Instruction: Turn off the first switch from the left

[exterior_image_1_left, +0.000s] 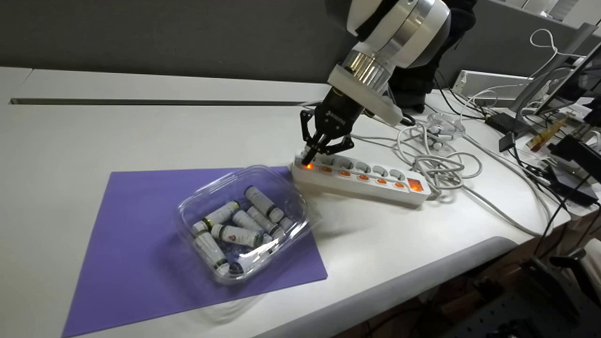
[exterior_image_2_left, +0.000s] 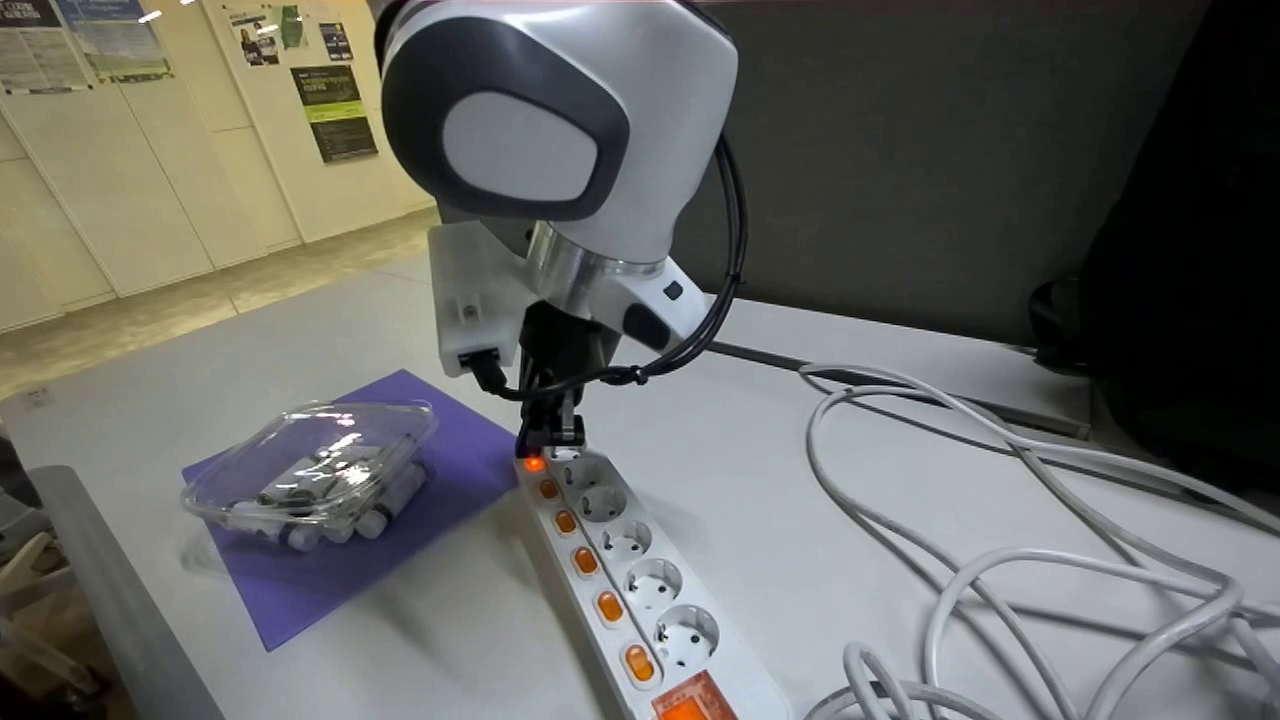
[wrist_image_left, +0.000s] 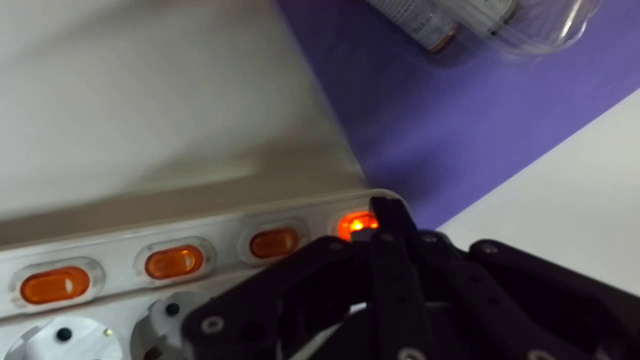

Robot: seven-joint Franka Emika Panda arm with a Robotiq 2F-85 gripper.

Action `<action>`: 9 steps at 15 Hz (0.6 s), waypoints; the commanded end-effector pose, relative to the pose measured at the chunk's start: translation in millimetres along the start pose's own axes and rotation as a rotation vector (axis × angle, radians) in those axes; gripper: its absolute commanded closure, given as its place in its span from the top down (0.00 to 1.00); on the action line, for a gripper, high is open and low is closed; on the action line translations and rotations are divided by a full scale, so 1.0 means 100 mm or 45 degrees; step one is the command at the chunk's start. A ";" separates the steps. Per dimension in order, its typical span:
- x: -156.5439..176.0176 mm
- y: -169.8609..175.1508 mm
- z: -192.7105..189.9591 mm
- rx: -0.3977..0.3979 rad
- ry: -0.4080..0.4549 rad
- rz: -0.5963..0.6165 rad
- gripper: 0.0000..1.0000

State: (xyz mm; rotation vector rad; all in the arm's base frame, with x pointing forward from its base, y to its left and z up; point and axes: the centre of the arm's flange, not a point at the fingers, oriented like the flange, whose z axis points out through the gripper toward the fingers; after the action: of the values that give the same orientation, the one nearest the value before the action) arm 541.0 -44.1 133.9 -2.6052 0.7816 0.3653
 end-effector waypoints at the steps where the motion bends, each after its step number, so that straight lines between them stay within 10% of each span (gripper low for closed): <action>1: -0.11 -0.08 -0.05 -0.027 0.005 -0.030 0.00; 9: -0.26 -0.23 -0.14 -0.081 0.036 -0.096 0.00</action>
State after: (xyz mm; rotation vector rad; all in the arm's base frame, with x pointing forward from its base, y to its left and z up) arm 542.7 -22.8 145.2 -2.6655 0.6796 0.3580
